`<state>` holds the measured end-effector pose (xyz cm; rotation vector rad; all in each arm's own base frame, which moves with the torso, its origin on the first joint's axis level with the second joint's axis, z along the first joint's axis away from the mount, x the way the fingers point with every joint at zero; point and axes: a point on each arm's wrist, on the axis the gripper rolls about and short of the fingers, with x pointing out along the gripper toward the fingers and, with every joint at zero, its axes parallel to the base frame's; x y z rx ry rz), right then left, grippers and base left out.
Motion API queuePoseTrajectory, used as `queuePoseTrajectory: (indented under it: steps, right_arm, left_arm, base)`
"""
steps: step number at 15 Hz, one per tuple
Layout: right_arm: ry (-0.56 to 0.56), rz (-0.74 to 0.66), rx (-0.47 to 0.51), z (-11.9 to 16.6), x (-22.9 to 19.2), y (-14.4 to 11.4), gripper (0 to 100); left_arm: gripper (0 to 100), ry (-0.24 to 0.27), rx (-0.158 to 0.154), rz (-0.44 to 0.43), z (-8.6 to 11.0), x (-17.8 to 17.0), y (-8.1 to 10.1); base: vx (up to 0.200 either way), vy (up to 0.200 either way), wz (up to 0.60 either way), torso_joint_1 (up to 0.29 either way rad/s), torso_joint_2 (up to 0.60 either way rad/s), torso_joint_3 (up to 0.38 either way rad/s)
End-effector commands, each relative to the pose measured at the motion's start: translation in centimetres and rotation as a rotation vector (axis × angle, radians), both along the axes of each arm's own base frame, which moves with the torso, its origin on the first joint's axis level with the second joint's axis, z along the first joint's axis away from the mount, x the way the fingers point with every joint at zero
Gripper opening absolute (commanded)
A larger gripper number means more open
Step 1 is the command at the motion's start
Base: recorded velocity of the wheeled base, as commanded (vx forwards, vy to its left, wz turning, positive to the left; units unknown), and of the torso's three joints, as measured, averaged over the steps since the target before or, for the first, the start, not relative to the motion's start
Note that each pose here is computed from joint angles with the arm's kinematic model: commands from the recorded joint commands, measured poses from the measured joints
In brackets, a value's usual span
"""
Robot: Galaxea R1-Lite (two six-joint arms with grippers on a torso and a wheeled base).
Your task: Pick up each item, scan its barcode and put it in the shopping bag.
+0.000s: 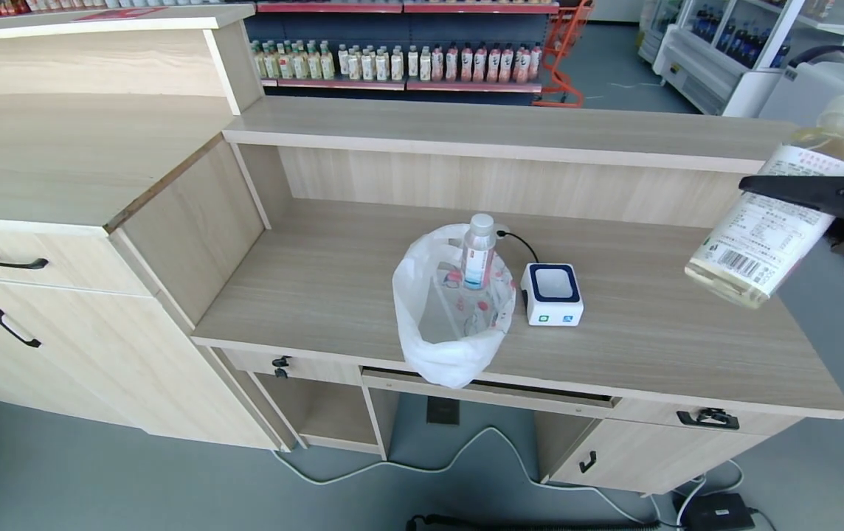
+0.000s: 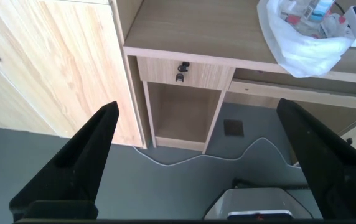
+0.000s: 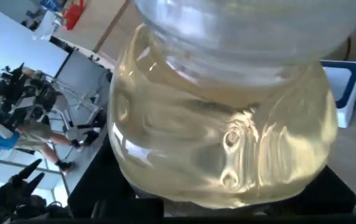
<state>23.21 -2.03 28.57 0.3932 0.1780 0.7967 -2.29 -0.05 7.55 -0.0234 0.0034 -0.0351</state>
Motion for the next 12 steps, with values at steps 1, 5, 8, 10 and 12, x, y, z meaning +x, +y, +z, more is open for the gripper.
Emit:
queuePoseTrajectory:
  steps: [1,5,8,10,12]
  right_arm:
    - [-0.038,0.272,0.052,2.8,-7.1,4.5,0]
    - [-0.008,0.421,0.056,1.8,-8.2,6.8,0]
    - [0.008,0.479,0.049,0.8,-8.6,7.7,0]
    - [-0.013,0.506,0.019,0.0,-8.8,8.0,0]
    - [-0.024,0.515,0.002,-0.4,-8.7,8.2,0]
  left_arm:
    - [100,0.0,0.0,0.0,0.0,0.0,0.0]
    - [100,0.0,-0.001,0.0,0.0,0.0,0.0]
    - [100,0.0,0.0,0.0,0.0,0.0,0.0]
    - [100,0.0,-0.001,0.0,0.0,0.0,0.0]
    - [100,0.0,-0.001,0.0,0.0,0.0,0.0]
  base:
    - [0.0,0.0,0.0,0.0,0.0,0.0]
    - [0.0,0.0,0.0,0.0,0.0,0.0]
    - [0.0,0.0,0.0,0.0,0.0,0.0]
    - [0.0,0.0,0.0,0.0,0.0,0.0]
    - [0.0,0.0,0.0,0.0,0.0,0.0]
